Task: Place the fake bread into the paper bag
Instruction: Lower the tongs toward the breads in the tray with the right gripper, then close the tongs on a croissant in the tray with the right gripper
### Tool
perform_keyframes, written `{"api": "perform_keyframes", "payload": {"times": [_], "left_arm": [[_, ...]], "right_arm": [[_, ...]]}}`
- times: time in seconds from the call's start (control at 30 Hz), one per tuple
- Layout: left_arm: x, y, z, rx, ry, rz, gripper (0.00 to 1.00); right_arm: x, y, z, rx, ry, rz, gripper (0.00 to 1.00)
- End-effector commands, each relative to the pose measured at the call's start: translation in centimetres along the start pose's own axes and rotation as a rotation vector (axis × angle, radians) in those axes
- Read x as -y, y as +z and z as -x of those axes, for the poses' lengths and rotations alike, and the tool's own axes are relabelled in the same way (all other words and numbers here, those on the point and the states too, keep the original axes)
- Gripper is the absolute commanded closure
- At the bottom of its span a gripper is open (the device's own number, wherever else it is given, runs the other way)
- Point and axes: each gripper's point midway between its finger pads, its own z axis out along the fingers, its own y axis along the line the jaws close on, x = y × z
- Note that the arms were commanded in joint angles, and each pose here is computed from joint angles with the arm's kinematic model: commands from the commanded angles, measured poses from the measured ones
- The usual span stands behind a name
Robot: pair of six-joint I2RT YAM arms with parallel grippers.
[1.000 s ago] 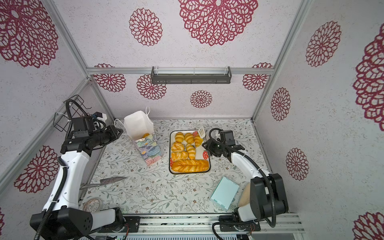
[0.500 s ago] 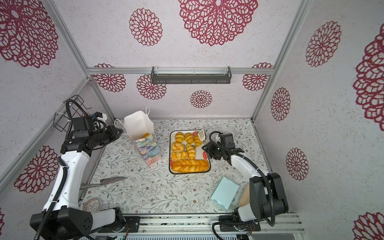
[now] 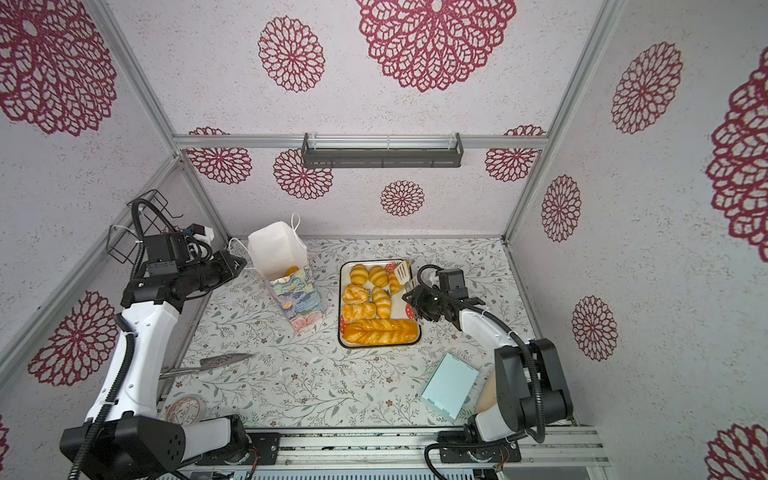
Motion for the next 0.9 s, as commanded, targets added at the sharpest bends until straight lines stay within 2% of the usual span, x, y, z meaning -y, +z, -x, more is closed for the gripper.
{"api": "perform_keyframes", "payload": {"times": [0.0, 0.87], "left_arm": [[0.4, -0.1, 0.3, 0.005, 0.016, -0.009, 0.87], [0.4, 0.1, 0.2, 0.001, 0.010, -0.010, 0.87]], "right_arm": [[-1.1, -0.1, 0.6, 0.016, -0.007, 0.054, 0.48], [-0.5, 2.2, 1.0, -0.020, 0.020, 0.058, 0.47]]}}
